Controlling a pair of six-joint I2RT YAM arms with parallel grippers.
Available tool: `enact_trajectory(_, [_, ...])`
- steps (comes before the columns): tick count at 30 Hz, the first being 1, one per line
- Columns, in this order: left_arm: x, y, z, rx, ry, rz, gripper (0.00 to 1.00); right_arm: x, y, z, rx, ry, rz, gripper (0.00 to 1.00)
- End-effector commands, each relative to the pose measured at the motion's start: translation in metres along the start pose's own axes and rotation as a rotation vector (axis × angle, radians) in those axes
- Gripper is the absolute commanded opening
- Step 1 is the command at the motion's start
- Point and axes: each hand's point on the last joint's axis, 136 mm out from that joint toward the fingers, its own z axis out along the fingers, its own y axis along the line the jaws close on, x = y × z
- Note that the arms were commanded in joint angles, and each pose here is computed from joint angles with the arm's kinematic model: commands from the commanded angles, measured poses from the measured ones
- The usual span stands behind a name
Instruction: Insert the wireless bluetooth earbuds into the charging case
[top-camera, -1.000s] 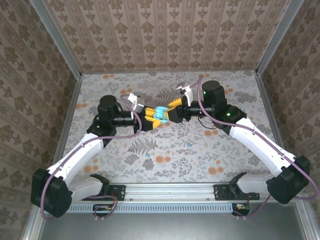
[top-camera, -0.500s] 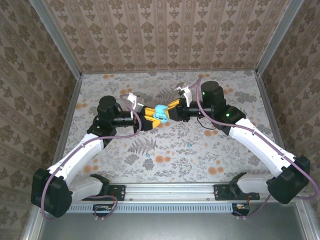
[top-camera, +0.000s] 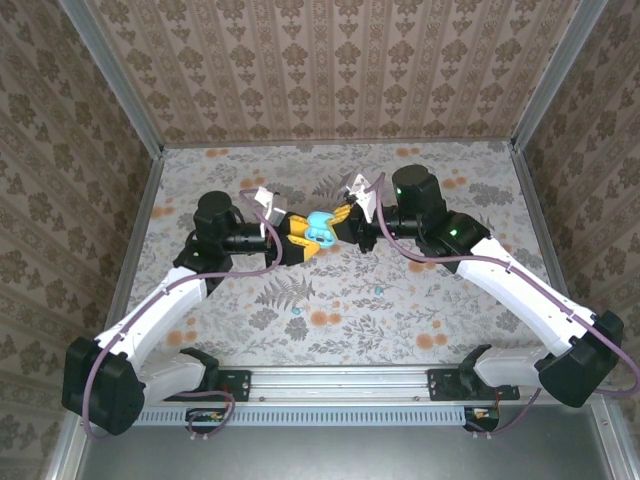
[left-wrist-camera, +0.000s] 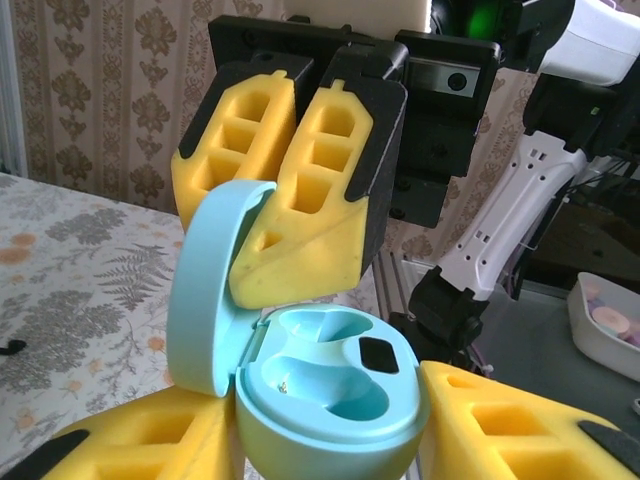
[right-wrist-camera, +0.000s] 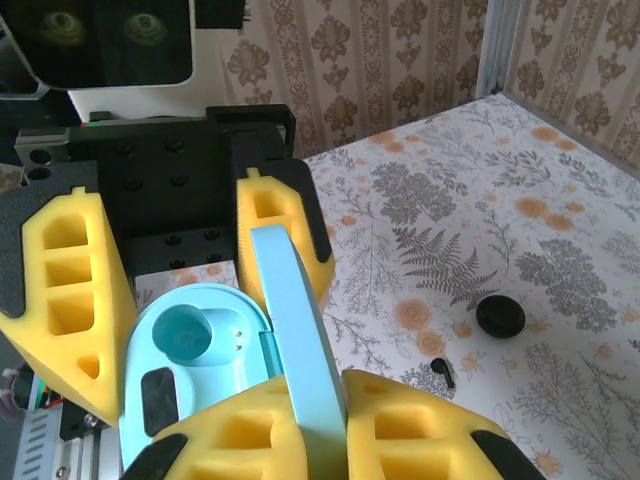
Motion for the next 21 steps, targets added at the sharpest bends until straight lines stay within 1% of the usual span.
enact_trajectory(1, [-0.0047, -0.0109, 0.0006, 0.052, 0.008, 0.037, 0.47, -0.0139, 0.0160, -0.0115, -0.038, -0.016, -0.089, 0.08])
enact_trajectory(10, [-0.0063, -0.0149, 0.0018, 0.074, 0.020, 0.060, 0.57, -0.0127, 0.0226, -0.0118, -0.079, 0.017, -0.097, 0.05])
enact_trajectory(13, [-0.0065, -0.0158, 0.0021, 0.077, 0.022, 0.063, 0.58, -0.0124, 0.0231, -0.0106, -0.085, 0.021, -0.094, 0.05])
enact_trajectory(15, [-0.0064, -0.0160, 0.0021, 0.079, 0.023, 0.064, 0.57, -0.0126, 0.0235, -0.0101, -0.088, 0.022, -0.092, 0.05])
enact_trajectory(21, [-0.0071, -0.0154, 0.0021, 0.077, 0.023, 0.066, 0.45, -0.0111, 0.0245, -0.0074, -0.103, 0.033, -0.077, 0.07])
